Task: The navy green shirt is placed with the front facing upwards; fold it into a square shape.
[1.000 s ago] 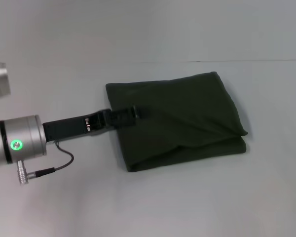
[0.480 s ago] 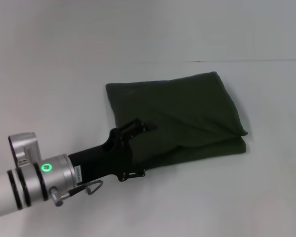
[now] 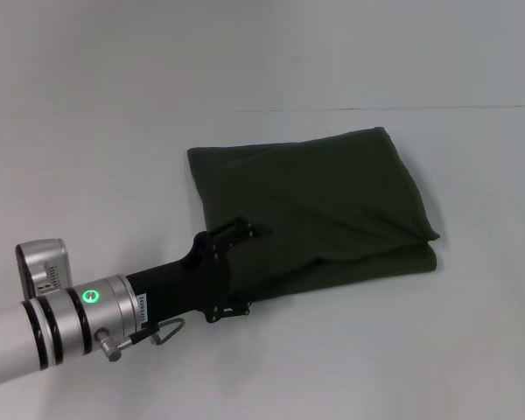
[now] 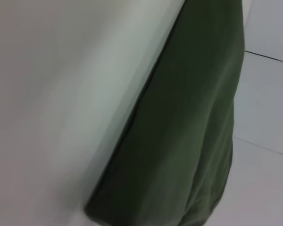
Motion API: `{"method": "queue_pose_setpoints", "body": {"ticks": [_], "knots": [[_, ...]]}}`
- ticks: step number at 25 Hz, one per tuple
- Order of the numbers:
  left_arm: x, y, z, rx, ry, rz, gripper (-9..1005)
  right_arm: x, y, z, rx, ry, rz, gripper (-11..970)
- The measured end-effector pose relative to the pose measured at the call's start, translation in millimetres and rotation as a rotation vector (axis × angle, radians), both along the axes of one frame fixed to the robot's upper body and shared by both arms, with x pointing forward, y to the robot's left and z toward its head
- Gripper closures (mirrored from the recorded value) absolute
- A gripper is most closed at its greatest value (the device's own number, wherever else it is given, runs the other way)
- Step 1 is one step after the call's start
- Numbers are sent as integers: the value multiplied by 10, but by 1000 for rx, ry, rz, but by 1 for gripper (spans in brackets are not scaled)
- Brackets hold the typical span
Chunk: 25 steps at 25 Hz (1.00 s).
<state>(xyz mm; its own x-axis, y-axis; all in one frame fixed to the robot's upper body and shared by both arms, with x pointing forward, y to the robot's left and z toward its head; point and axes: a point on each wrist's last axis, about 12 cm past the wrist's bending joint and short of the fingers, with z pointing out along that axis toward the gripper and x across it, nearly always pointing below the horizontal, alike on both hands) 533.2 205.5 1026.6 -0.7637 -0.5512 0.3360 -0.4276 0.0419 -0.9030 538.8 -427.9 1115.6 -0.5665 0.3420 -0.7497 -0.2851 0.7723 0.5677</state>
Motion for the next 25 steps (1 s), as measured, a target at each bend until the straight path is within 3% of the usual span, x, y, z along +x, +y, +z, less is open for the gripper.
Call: {"method": "queue_pose_setpoints", "body": {"ticks": [25], "knots": [[58,-48,-34,87,-24,-11,61,9,-12,4,-7,-1,-9,448]]}}
